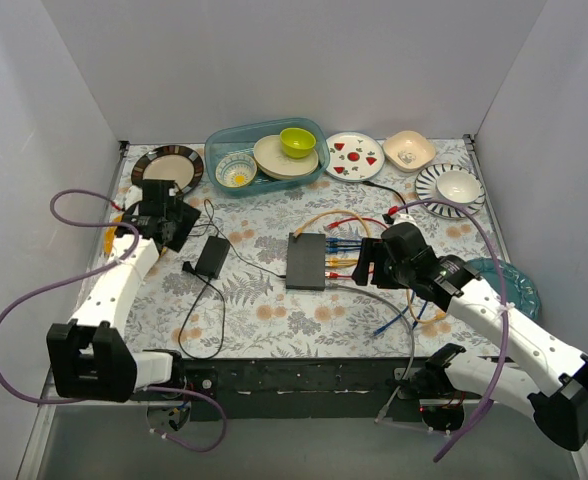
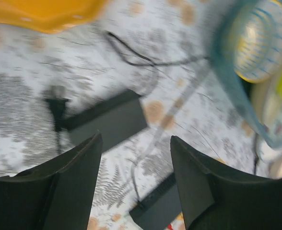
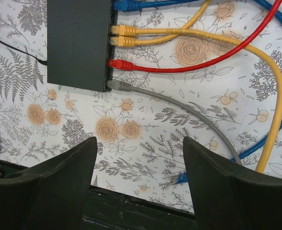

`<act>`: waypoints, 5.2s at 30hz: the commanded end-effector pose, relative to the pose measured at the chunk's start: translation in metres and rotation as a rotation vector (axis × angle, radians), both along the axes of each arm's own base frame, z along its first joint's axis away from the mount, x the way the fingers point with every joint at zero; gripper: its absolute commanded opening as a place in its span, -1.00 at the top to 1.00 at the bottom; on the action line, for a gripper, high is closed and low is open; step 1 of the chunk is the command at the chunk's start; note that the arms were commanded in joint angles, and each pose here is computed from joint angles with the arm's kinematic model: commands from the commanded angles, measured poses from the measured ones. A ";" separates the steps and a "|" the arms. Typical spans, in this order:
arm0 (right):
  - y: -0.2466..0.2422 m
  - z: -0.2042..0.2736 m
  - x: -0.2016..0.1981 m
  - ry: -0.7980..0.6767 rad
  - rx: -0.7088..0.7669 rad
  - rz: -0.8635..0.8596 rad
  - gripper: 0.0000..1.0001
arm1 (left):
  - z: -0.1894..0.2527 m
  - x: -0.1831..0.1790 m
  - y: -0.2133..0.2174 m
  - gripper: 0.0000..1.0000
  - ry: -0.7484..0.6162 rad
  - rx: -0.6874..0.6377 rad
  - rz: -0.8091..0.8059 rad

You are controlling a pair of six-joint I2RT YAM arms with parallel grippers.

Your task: Pull the plug from the switch port

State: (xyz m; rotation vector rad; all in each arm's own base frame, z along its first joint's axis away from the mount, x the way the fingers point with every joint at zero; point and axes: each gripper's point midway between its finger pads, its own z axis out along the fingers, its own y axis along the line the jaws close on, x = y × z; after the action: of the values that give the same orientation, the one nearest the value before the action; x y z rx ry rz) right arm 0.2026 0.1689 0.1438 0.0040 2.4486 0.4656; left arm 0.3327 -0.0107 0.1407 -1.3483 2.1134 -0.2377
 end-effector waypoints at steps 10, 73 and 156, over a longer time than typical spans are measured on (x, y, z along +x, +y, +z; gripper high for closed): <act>0.042 -0.015 0.007 0.059 0.102 0.123 0.27 | 0.031 0.037 -0.210 0.10 -0.252 -0.149 -0.645; 0.047 -0.099 0.071 0.200 -0.075 -0.004 0.77 | -0.024 -0.012 -0.236 1.00 -0.182 -0.155 -0.811; 0.155 -0.102 -0.075 0.273 0.187 0.383 0.84 | -0.128 0.022 -0.167 0.63 0.124 0.011 -0.665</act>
State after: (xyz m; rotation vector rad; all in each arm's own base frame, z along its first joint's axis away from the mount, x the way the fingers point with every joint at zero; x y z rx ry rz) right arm 0.1287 0.2818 0.0246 -0.3277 2.7059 0.7359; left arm 0.3575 -0.1695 0.0240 -0.6674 2.5445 -0.3648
